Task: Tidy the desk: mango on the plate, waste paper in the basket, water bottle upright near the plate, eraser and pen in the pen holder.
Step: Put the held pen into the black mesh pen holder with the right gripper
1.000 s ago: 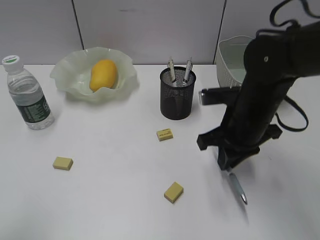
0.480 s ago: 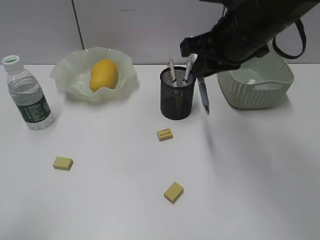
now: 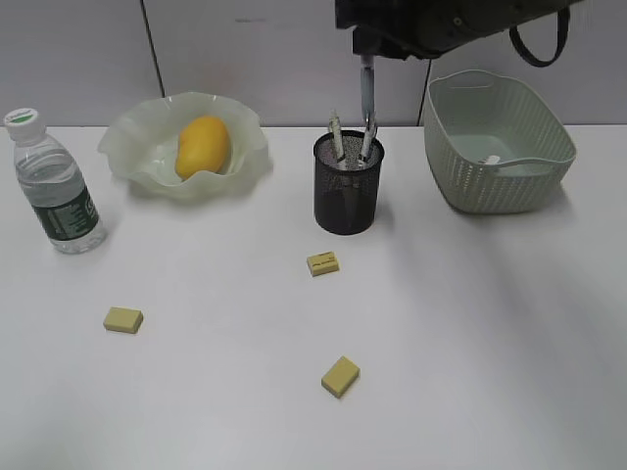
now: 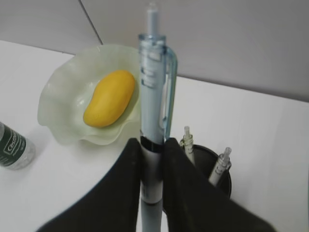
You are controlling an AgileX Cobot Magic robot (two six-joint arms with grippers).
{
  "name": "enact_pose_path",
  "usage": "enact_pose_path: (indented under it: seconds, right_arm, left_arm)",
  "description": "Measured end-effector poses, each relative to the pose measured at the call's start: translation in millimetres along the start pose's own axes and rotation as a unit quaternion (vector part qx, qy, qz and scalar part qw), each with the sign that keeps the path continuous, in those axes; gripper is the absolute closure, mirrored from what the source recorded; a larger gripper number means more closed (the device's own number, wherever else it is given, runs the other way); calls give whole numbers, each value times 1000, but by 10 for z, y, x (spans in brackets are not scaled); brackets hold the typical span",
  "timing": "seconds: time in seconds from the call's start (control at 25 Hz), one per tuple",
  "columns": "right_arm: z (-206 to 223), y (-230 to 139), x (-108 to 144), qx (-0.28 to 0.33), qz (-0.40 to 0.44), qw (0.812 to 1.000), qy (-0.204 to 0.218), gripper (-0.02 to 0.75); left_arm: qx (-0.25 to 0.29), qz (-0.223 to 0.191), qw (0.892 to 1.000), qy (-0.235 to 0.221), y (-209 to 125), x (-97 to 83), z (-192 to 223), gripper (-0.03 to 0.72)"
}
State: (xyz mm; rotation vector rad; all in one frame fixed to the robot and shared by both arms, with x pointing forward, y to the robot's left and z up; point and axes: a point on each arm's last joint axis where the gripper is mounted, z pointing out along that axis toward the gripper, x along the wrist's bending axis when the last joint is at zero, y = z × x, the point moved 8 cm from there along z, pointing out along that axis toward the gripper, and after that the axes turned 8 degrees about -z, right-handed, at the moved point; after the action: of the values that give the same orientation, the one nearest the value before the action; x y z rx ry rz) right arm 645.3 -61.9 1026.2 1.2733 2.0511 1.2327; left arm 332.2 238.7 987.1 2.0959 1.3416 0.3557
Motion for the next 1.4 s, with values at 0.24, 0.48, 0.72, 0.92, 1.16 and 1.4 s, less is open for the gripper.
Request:
enact_pose_path:
  seconds: [0.24,0.48,0.72,0.92,1.16,1.4]
  right_arm:
    - [223,-5,-65,-32,-21,999,-14,620]
    - [546,-213,-128,-29,-41,998,-24,620]
    - [798,-420,-175,-24,-47,998,-29,620]
    - [872,-547,-184,-5,-47,998,-29,620]
    - [872,-628,-179,19,-46,998,-26,514]
    - [866,-691,-170,43,-49,998,-23,272]
  left_arm:
    - [0,0,1000,0,0,0,0,267]
    - [0,0,1000,0,0,0,0,267]
    - [0,0,1000,0,0,0,0,267]
    - [0,0,1000,0,0,0,0,267]
    - [0,0,1000,0,0,0,0,267]
    - [0,0,1000,0,0,0,0,267]
